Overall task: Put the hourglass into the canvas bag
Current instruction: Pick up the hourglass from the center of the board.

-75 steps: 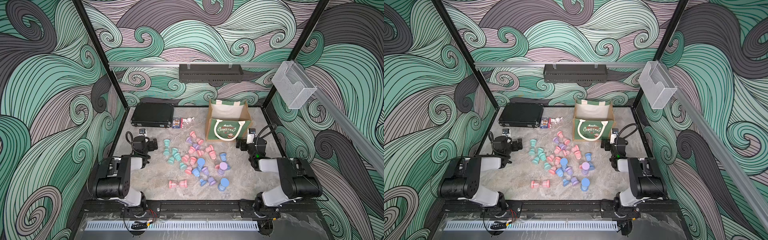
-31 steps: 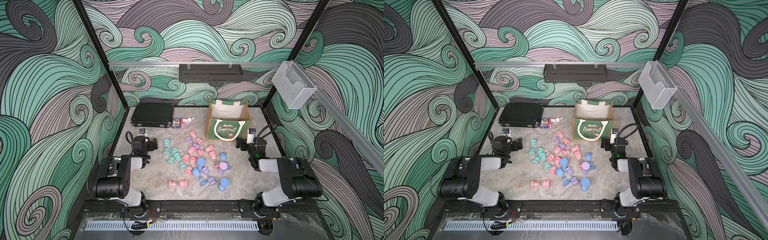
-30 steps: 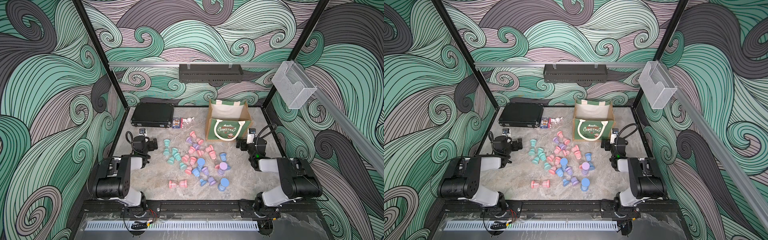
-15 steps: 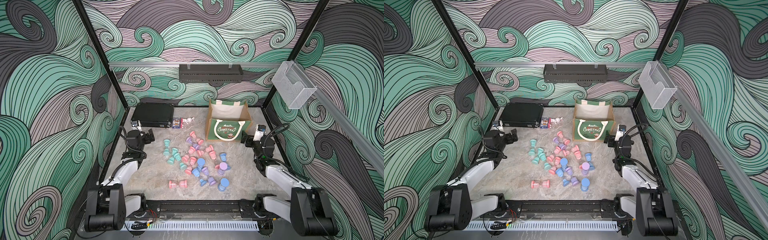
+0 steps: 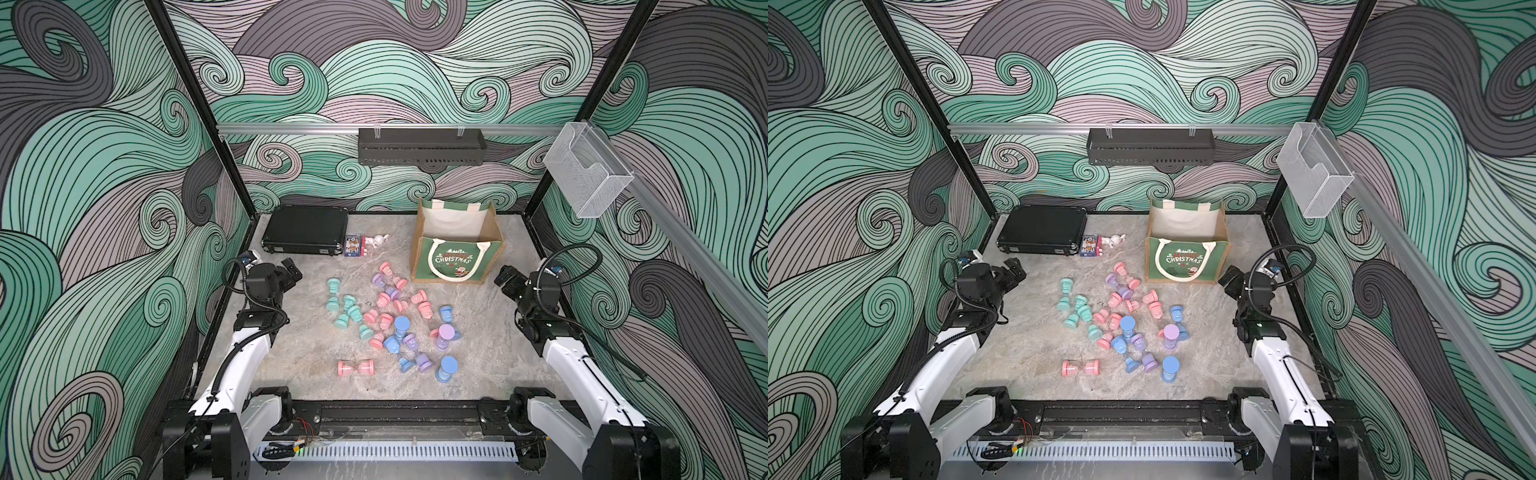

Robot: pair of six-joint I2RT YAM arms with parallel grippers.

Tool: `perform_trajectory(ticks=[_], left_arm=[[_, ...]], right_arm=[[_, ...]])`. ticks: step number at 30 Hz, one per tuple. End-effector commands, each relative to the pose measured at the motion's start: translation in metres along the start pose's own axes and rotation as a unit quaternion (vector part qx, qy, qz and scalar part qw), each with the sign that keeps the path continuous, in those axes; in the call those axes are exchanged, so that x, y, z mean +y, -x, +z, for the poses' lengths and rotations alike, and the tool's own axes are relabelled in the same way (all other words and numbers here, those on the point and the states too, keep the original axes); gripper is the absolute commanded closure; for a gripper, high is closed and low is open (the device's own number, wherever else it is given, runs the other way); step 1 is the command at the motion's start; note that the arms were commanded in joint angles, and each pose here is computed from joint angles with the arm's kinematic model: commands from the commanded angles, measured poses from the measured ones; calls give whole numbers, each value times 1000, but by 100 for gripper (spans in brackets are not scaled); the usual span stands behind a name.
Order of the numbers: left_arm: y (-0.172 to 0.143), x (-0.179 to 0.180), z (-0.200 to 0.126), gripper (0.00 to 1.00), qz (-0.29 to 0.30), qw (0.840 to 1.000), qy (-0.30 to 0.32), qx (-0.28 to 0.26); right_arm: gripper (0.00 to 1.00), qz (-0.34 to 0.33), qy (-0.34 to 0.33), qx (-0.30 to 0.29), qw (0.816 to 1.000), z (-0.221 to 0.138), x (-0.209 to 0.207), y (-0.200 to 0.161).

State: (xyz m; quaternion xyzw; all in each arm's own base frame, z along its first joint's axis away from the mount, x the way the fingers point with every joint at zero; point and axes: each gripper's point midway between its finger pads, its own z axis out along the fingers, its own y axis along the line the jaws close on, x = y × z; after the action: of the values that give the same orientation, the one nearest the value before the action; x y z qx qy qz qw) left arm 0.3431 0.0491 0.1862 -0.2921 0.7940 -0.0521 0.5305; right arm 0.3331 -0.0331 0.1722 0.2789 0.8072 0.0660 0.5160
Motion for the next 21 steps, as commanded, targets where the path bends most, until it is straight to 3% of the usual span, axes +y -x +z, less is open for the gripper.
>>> perform_trajectory(ticks=[1, 7, 15, 21], left_arm=[[-4, -16, -9, 2, -33, 998, -36, 40], [-26, -49, -22, 1, -52, 987, -106, 112], [-67, -90, -54, 1, 14, 970, -164, 181], [-94, -124, -84, 1, 69, 945, -232, 220]], right_arm=[[0, 14, -5, 64, 998, -11, 5, -12], [1, -15, 4, 158, 987, -32, 22, -36], [0, -110, 15, 241, 964, -71, 44, -72], [0, -170, 26, 287, 942, -102, 55, -94]])
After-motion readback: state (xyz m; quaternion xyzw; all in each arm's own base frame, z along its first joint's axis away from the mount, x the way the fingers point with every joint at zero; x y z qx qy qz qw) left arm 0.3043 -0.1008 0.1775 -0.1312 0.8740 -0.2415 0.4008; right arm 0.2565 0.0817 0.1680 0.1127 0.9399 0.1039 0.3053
